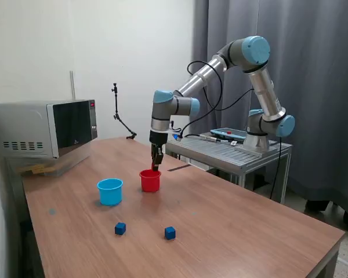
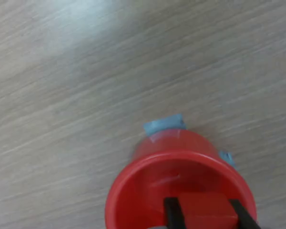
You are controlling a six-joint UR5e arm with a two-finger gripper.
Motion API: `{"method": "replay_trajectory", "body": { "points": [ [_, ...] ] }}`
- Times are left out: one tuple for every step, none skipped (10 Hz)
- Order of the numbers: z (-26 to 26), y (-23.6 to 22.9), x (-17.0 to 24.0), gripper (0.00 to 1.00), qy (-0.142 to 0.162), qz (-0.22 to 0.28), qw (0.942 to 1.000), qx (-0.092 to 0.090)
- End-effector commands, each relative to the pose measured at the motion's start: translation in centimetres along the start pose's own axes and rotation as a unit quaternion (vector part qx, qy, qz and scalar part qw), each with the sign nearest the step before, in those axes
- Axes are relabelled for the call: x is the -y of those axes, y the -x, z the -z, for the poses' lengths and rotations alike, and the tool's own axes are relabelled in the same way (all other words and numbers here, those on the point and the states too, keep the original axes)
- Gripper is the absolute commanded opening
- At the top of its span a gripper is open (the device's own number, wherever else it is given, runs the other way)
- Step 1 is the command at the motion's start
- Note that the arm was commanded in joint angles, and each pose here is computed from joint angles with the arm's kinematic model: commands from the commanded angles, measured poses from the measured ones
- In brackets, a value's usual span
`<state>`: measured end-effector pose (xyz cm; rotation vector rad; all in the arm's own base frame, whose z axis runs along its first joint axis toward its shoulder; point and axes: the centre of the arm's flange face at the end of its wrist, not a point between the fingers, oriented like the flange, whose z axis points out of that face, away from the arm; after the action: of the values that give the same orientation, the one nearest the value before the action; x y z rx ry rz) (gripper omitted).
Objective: Place red objects in the red bin, and blue objects in the blue bin.
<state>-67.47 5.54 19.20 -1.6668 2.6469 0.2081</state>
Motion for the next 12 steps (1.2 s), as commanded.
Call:
{"method": "replay_trajectory", "body": {
  "points": [
    [0.0, -0.1, 0.1, 1.00, -0.001, 0.000, 1.0000, -0.001],
    [0.0, -0.1, 0.1, 1.00, -0.001, 0.000, 1.0000, -0.001],
    [0.0, -0.1, 0.1, 1.00, -0.001, 0.000, 1.0000, -0.001],
    [0.0, -0.1, 0.1, 1.00, -0.001, 0.000, 1.0000, -0.001],
    [0.3, -0.9, 0.3, 1.00, 0.002, 0.007, 1.0000, -0.003],
    [1.1, -3.2, 0.7, 1.00, 0.009, 0.024, 0.9996, -0.007],
    [3.2, -7.8, 2.2, 1.00, 0.025, 0.059, 0.9978, -0.020],
    [6.4, -12.5, 2.7, 1.00, 0.057, 0.088, 0.9939, -0.034],
    [7.8, -16.1, 3.5, 1.00, 0.071, 0.088, 0.9926, -0.045],
    [6.8, -19.8, 4.4, 1.00, 0.066, 0.098, 0.9916, -0.053],
    [5.6, -21.7, 4.8, 1.00, 0.051, 0.109, 0.9915, -0.049],
    [4.6, -22.4, 4.1, 1.00, 0.036, 0.109, 0.9924, -0.044]
  ]
}}
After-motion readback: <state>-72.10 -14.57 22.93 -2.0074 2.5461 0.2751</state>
